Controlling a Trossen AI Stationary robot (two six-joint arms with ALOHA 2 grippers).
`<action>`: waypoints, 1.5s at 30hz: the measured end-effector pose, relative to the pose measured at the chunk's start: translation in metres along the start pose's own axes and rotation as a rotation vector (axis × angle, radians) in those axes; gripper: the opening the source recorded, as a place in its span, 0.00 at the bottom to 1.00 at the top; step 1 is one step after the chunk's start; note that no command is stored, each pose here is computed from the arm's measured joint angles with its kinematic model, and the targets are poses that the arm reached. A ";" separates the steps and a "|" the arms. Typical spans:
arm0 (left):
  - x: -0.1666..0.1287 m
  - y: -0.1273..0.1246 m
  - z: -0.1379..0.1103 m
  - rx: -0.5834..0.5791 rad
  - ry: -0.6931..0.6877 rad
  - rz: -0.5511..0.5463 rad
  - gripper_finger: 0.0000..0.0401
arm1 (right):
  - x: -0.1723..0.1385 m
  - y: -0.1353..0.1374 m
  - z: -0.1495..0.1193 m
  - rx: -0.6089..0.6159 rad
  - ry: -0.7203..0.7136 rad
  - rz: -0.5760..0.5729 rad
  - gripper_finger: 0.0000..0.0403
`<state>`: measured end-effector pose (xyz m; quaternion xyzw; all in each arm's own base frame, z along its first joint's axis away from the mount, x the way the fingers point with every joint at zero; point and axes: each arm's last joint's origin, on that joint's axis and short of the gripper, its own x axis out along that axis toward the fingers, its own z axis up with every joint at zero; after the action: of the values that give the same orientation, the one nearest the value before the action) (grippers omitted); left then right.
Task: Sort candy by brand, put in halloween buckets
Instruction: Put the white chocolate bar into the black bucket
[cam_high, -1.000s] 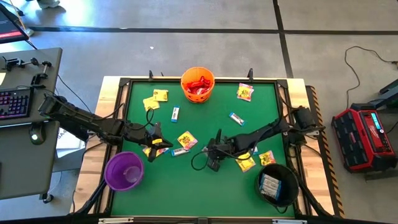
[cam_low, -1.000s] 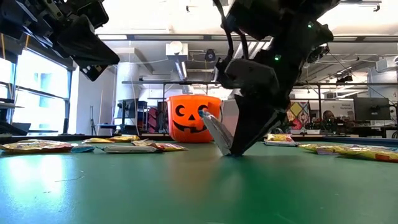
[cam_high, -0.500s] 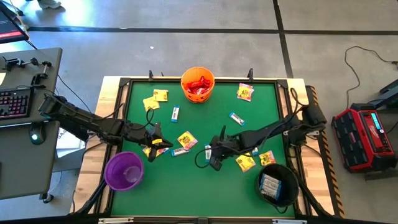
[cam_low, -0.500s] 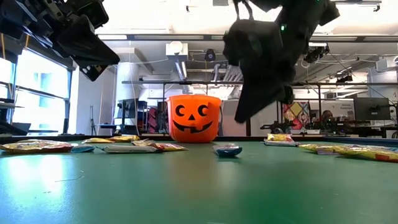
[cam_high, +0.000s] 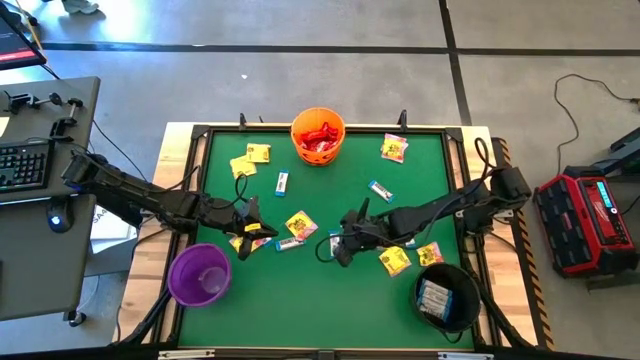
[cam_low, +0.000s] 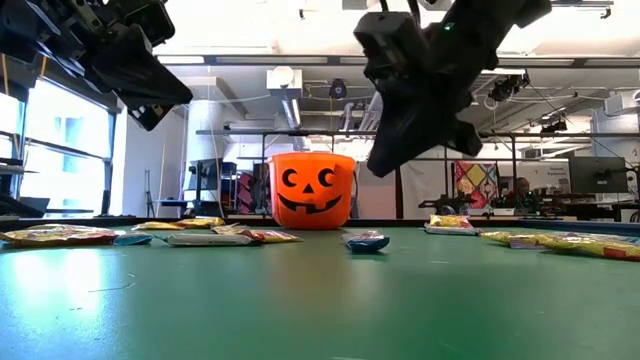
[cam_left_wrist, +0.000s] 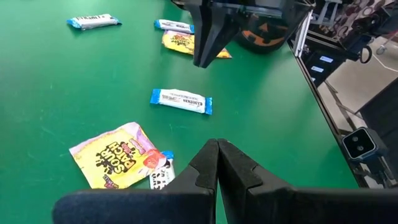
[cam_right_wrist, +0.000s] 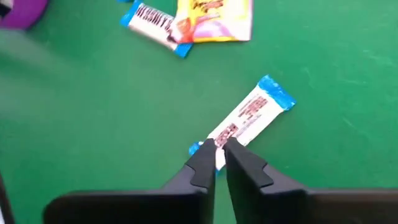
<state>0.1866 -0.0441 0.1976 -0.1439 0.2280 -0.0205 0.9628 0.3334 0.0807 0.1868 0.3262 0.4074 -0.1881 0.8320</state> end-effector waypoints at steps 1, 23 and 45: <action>0.000 0.000 0.000 0.000 0.000 0.000 0.00 | 0.000 0.000 0.000 0.019 -0.008 -0.004 0.11; 0.000 0.001 -0.002 -0.007 0.025 0.009 0.00 | 0.023 -0.009 -0.008 0.301 -0.049 -0.124 0.69; 0.000 0.001 -0.002 -0.007 0.024 0.009 0.00 | 0.025 -0.012 -0.004 0.285 -0.063 -0.141 0.69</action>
<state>0.1855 -0.0439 0.1953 -0.1460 0.2405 -0.0173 0.9595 0.3392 0.0739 0.1599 0.4057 0.3722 -0.3120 0.7743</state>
